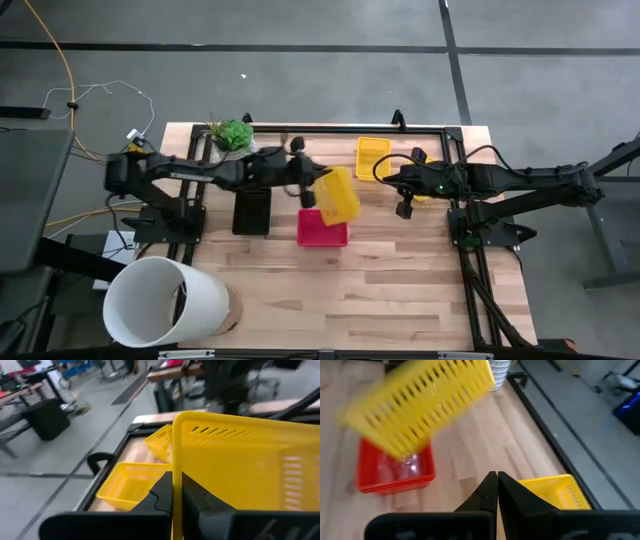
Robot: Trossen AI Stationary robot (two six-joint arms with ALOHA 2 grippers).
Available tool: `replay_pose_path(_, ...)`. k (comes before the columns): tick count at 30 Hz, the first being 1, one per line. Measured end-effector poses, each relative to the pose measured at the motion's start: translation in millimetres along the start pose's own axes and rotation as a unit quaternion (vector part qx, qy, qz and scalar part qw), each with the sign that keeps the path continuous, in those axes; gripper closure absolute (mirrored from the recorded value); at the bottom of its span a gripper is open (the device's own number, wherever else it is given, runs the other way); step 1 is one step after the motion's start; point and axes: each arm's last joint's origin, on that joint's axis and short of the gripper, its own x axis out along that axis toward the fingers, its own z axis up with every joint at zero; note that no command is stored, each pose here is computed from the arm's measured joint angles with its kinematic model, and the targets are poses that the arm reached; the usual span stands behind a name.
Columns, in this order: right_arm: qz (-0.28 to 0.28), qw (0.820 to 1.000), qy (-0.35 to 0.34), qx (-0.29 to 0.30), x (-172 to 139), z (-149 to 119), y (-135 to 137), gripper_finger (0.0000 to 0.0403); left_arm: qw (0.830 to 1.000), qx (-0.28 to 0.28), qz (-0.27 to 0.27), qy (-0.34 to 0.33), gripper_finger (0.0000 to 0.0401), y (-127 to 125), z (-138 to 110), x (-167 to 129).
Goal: Stack baskets by color
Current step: Stack the bottom yellow bin into the top left yellow bin
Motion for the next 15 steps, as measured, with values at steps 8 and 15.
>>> replay_pose_path(8, -0.014, 1.0, -0.015, -0.004, 0.0, 3.1, -0.9, 0.0403, 0.994, 0.054, 0.058, 0.073, 0.0401, 37.6, 18.6, 80.4)
replay_pose_path(15, -0.059, 0.998, -0.016, 0.011, 0.0, 3.4, -3.9, 0.0403, 0.978, 0.127, 0.102, 0.127, 0.0401, 68.0, 20.9, 147.2)
